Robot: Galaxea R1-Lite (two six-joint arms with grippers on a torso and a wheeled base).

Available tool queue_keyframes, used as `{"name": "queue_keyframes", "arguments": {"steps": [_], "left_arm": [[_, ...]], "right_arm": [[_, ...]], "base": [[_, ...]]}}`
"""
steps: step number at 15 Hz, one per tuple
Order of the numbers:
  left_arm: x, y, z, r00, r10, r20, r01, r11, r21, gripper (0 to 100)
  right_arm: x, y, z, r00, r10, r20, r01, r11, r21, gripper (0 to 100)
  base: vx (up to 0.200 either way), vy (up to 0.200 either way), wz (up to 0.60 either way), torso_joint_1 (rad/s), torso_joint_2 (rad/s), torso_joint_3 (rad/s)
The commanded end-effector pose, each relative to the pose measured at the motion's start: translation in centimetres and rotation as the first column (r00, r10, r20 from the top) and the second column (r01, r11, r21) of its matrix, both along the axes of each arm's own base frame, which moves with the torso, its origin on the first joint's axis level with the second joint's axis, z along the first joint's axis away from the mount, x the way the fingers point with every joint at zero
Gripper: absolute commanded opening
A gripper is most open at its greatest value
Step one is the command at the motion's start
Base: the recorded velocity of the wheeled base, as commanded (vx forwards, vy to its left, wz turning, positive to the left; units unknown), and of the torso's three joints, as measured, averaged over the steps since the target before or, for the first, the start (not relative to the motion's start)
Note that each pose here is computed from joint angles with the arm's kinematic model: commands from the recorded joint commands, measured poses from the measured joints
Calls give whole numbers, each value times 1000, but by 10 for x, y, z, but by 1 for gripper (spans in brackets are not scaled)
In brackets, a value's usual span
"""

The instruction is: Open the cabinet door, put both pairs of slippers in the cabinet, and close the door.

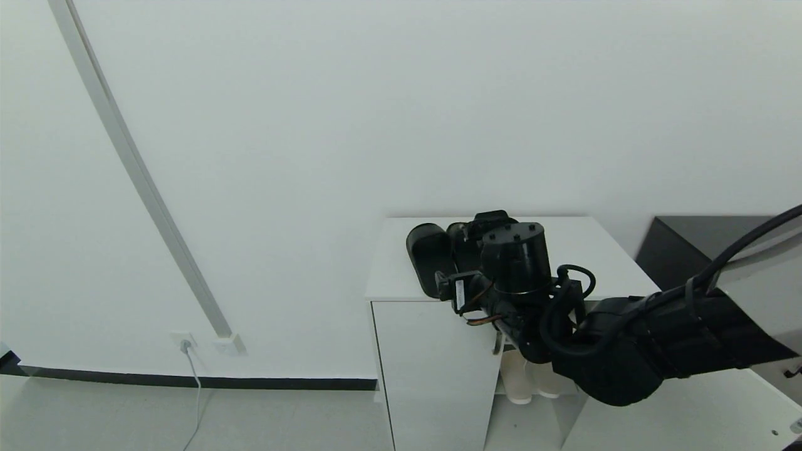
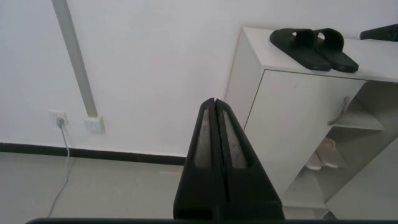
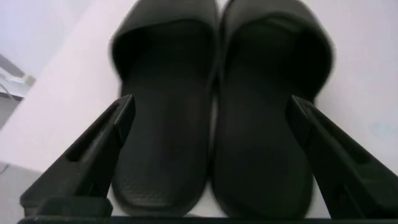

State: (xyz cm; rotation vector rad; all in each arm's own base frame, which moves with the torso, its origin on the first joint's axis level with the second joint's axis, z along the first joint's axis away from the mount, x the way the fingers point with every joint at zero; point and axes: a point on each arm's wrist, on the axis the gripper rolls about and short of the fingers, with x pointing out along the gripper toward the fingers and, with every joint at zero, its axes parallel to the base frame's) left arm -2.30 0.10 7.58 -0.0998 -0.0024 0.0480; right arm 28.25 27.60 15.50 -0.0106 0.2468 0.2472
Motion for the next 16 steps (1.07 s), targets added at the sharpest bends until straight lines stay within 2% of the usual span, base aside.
{"name": "queue_keyframes", "arguments": {"steps": [1, 6, 13, 16], "left_arm": [[0, 0, 0, 1000, 1, -1, -1, 1000, -1, 0], [0, 0, 0, 1000, 1, -1, -1, 1000, -1, 0], [0, 0, 0, 1000, 3, -1, -3, 1000, -3, 0], [0, 0, 0, 1000, 1, 0, -1, 1000, -3, 0]], "right_arm": [[2, 1, -5, 1000, -2, -7, 2, 1000, -5, 100], [8, 7, -35, 999, -10, -46, 9, 1000, -26, 100], [27, 17, -77, 999, -23, -49, 22, 1000, -17, 100], [57, 23, -88, 998, -53, -27, 53, 999, 3, 100]], "base": [[200, 0, 0, -17, -17, 12], [200, 0, 0, 6, 3, 2], [0, 0, 0, 0, 0, 0], [0, 0, 0, 0, 0, 0]]}}
